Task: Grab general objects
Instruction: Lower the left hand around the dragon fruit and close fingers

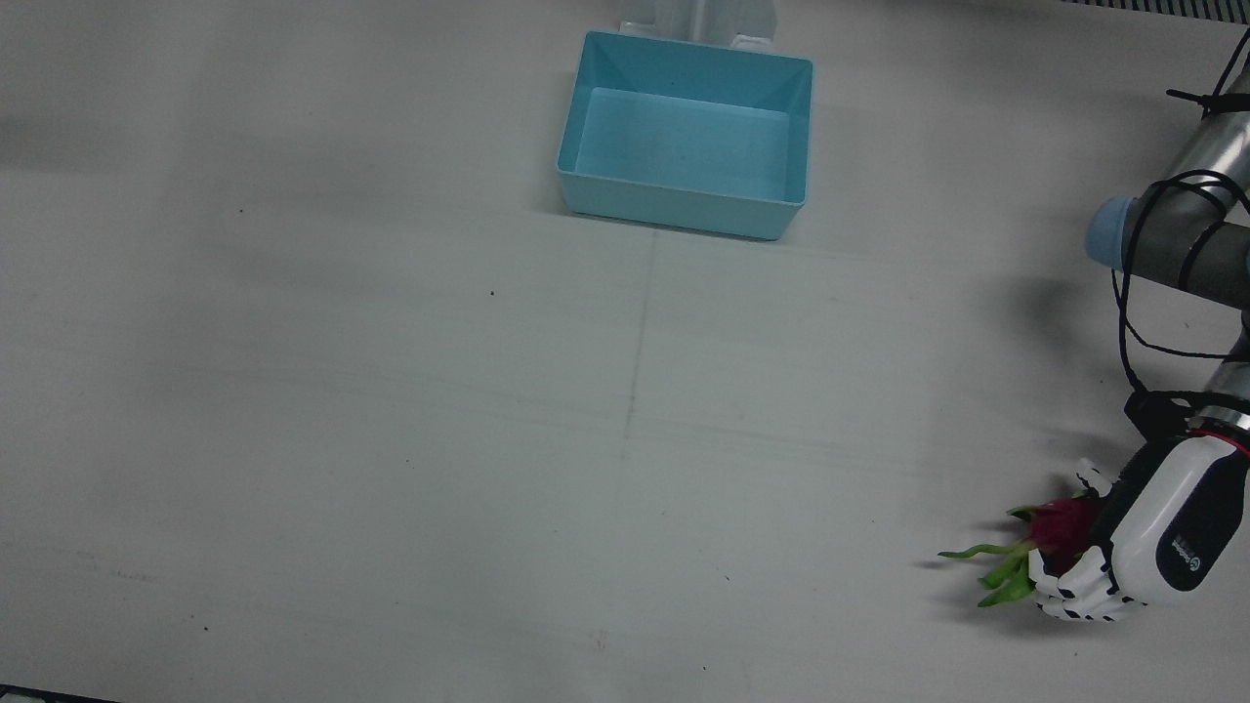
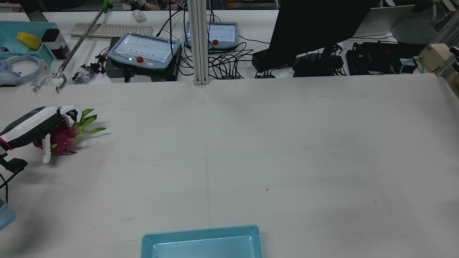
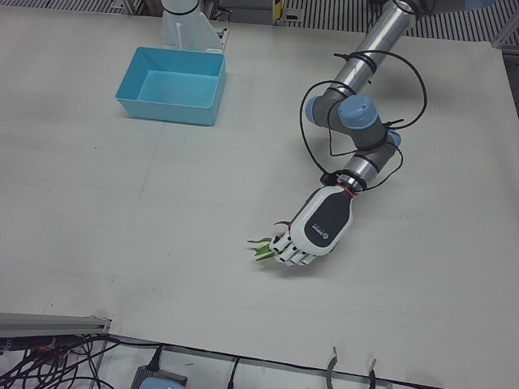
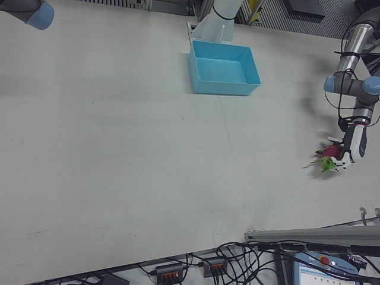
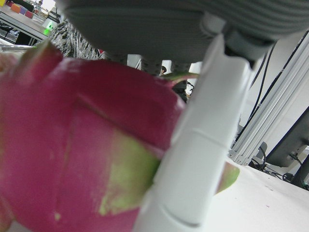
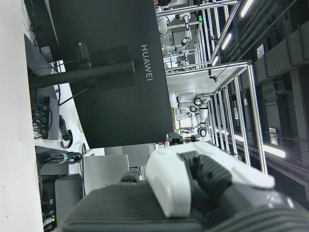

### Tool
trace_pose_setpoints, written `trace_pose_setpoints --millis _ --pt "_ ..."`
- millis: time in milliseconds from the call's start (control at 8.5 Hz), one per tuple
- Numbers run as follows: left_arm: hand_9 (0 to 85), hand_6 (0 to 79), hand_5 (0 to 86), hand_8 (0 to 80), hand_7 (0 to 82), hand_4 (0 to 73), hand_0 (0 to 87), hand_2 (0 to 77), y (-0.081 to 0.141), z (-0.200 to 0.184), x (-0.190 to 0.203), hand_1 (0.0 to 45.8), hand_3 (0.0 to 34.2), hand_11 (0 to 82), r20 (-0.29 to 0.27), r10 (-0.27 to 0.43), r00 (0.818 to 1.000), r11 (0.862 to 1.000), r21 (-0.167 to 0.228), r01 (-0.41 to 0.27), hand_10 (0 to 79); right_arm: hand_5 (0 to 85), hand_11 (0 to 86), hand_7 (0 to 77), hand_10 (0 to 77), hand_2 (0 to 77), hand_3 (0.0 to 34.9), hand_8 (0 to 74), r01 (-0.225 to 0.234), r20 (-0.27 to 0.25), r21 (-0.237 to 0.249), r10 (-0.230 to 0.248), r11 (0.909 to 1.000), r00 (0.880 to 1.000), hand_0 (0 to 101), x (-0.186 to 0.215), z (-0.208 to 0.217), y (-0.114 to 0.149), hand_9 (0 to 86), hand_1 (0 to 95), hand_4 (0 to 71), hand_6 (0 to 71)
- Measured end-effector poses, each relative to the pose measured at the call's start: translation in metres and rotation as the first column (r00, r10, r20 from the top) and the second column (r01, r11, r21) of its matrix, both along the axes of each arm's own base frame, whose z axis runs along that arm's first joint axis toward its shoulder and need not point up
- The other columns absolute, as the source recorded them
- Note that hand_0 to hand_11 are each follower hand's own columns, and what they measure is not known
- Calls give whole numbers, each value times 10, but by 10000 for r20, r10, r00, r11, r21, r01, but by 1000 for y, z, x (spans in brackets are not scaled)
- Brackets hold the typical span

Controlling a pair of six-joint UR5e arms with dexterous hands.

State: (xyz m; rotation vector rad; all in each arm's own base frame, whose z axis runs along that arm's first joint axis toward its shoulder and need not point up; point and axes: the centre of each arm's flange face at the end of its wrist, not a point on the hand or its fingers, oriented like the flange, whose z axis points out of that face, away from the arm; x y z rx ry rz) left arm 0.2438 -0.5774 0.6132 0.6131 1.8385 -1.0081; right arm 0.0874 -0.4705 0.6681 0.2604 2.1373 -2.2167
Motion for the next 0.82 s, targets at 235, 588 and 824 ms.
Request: trace_pose_setpoints --millis 235,588,824 --pt "355 202 698 327 573 0 798 0 -5 -7 2 0 82 431 186 -155 9997 9999 -31 156 349 0 5 0 0 774 0 0 0 0 -1 0 10000 10000 0 0 0 0 5 949 0 0" --pt "393 218 698 355 611 0 796 0 -8 -12 3 0 106 480 234 -230 9995 9997 -10 230 338 0 0 0 0 774 0 0 1 -1 -3 -1 10000 10000 0 0 0 0 5 949 0 0" --pt "447 256 704 409 687 0 797 0 -8 -14 4 0 132 567 221 -235 9995 9997 12 235 316 0 5 0 0 774 0 0 1 0 0 -1 10000 10000 0 0 0 0 5 949 0 0"
